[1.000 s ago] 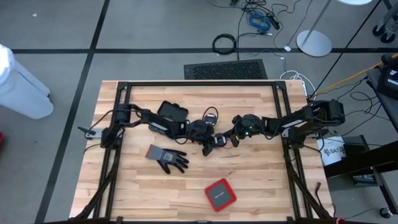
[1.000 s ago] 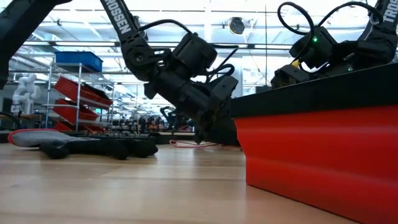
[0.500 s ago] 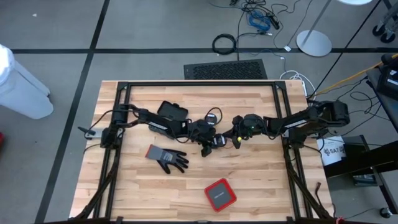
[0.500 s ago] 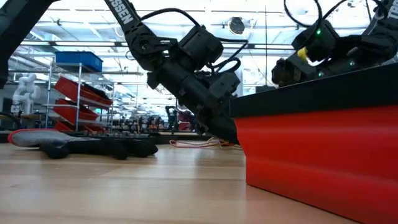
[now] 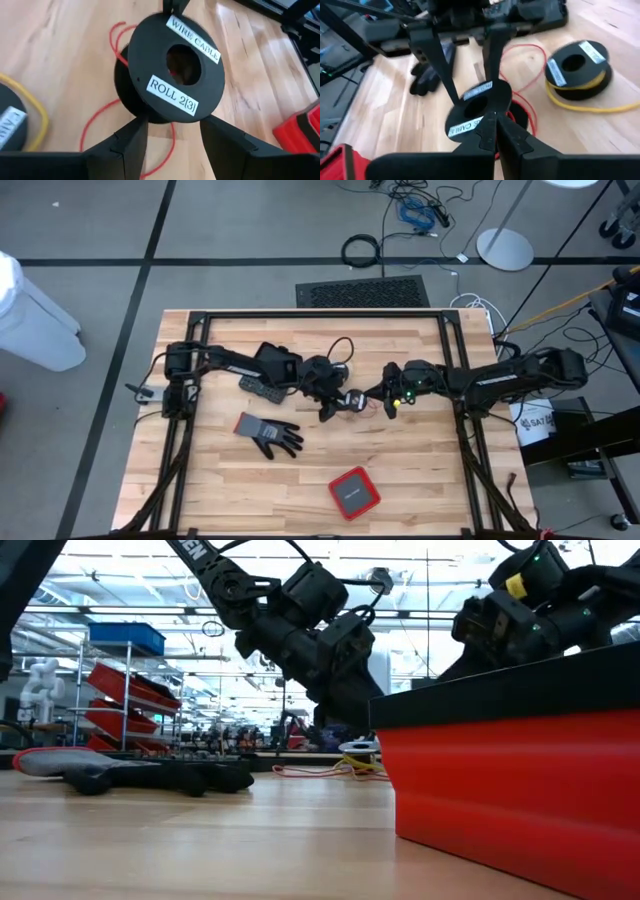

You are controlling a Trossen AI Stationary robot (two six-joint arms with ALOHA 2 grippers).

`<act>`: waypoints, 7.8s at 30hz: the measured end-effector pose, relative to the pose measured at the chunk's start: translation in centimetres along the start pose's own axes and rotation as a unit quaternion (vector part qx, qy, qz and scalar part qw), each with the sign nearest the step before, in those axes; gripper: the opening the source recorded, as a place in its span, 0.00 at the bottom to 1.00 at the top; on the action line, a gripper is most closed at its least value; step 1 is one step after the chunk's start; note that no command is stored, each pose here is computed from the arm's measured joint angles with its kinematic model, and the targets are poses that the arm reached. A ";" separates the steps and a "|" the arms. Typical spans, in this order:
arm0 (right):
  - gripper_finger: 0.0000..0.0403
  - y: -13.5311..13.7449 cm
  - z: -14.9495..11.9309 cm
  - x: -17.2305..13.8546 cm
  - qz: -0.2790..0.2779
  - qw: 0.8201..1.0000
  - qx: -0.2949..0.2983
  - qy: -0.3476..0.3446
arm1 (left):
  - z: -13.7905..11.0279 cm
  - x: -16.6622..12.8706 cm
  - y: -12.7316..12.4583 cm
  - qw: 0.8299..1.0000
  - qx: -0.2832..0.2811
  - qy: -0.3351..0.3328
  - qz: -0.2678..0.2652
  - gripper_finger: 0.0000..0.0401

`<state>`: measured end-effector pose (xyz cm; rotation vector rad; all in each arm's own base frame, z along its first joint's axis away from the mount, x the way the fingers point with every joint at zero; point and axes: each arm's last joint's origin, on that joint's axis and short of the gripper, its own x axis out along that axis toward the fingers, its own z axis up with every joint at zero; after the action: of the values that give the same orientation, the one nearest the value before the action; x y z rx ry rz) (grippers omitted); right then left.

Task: Coil cords
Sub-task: Coil the red wire onto the spool

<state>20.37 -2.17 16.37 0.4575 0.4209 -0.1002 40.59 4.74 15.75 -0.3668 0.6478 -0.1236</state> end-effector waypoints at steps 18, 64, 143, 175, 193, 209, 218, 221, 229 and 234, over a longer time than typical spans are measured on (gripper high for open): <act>0.00 -1.2 -1.8 1.2 -0.077 0.995 0.045 0.053 | -1.1 1.0 1.2 0.997 -0.027 0.015 0.066 0.47; 0.00 -1.2 -2.3 1.7 -0.086 0.994 0.032 0.061 | -1.6 2.4 5.0 0.955 -0.292 -0.034 -0.046 0.45; 0.19 4.3 3.4 -5.5 0.037 0.963 -0.156 -0.216 | 6.6 -5.7 -8.5 0.906 0.331 -0.259 0.036 0.00; 0.19 5.5 0.7 -4.4 0.057 0.973 -0.194 -0.113 | 5.7 -6.3 -8.6 0.846 0.382 -0.198 -0.314 0.00; 0.19 6.2 0.1 -1.5 0.072 0.970 -0.197 -0.124 | 5.9 -9.0 -14.8 0.639 0.475 -0.263 -0.546 0.00; 0.19 6.7 0.7 -1.2 0.075 0.961 -0.200 -0.175 | 6.0 -6.2 -10.1 0.848 0.379 -0.237 -0.284 0.00; 0.19 6.6 1.9 -2.4 0.000 0.952 -0.191 -0.239 | 5.3 -5.4 -9.2 0.882 0.381 -0.202 -0.189 0.00; 0.19 6.7 2.2 -2.6 0.003 0.950 -0.187 -0.250 | 5.4 -5.4 -9.2 0.886 0.384 -0.206 -0.157 0.00; 0.19 8.3 4.8 -2.5 -0.004 0.947 -0.206 -0.247 | 5.3 -5.2 -9.6 0.891 0.385 -0.209 -0.123 0.00; 0.19 9.2 6.8 -3.0 -0.038 0.945 -0.222 -0.237 | 5.2 -5.1 -9.8 0.895 0.382 -0.209 -0.099 0.00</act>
<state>21.90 3.05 26.88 -0.0353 -0.0213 -0.1809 39.78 -1.66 26.10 0.3055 0.0972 -0.4646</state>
